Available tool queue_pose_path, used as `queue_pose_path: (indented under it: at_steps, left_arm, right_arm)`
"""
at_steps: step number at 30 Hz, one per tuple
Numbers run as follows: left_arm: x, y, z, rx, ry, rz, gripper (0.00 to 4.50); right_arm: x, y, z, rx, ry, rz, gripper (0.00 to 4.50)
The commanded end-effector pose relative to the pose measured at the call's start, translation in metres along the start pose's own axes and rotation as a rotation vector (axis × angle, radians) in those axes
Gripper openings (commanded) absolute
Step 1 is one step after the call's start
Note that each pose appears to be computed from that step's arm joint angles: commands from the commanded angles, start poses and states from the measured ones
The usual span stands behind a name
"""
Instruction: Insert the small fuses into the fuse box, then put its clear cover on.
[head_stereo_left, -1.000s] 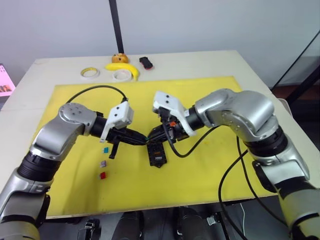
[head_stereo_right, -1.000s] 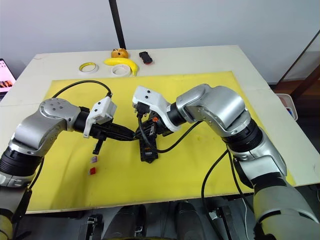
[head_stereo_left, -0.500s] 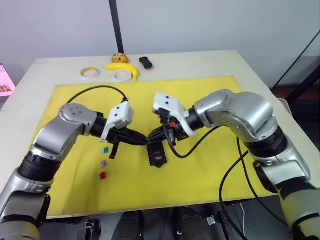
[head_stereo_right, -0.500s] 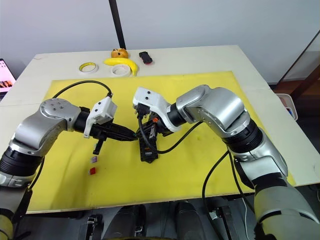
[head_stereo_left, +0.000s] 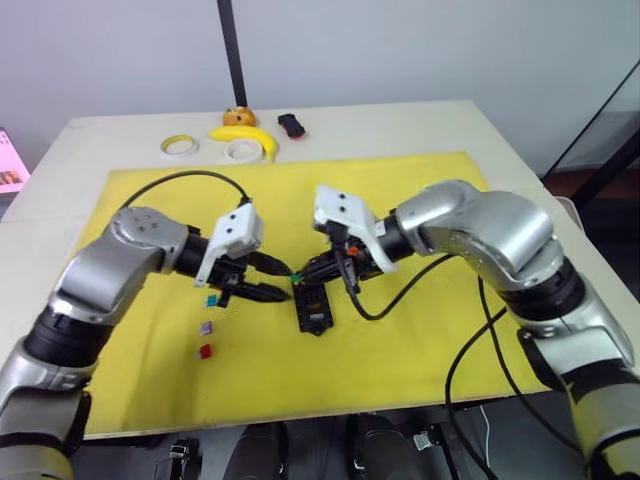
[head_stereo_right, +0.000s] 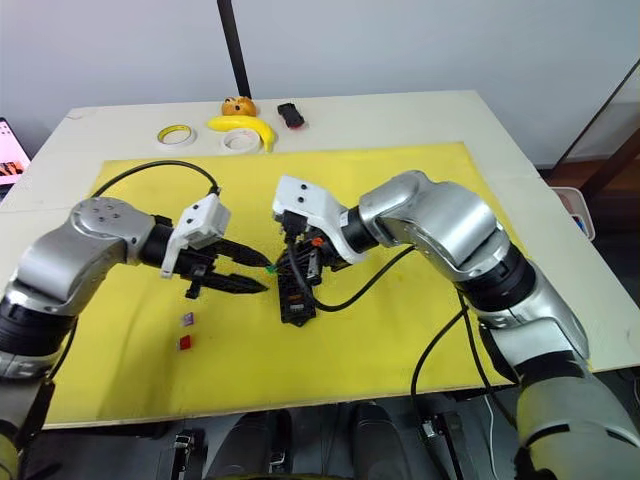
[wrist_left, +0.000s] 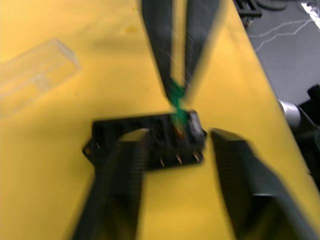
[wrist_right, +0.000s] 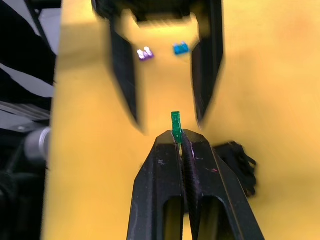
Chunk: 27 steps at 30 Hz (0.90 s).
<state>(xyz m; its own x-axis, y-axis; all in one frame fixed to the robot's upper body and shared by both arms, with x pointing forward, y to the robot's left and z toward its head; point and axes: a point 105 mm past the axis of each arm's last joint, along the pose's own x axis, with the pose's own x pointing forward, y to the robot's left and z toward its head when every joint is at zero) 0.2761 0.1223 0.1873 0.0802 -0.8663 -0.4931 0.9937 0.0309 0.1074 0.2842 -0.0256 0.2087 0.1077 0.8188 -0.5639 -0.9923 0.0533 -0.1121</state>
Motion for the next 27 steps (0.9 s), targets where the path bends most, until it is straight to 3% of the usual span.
queue_pose_path:
  at_steps: [1, 2, 11, 27]
  left_arm:
    - [-0.014, -0.007, 0.002, 0.026, 0.005, 0.029, 3.93]
    - [-0.015, -0.008, -0.002, 0.026, 0.021, 0.039, 4.45]
    - [-0.007, -0.01, -0.018, 0.014, 0.035, 0.105, 4.45]
    - [0.007, -0.014, -0.021, 0.042, 0.03, 0.093, 4.45]
  right_arm:
    - [-0.004, 0.0, 0.015, -0.153, -0.16, -0.013, 0.0]
    - [-0.003, -0.001, 0.012, -0.15, -0.171, -0.013, 0.0]
    - [0.002, 0.006, -0.018, -0.238, -0.19, 0.136, 0.0]
    - [0.012, -0.007, -0.042, -0.204, -0.132, 0.123, 0.0]
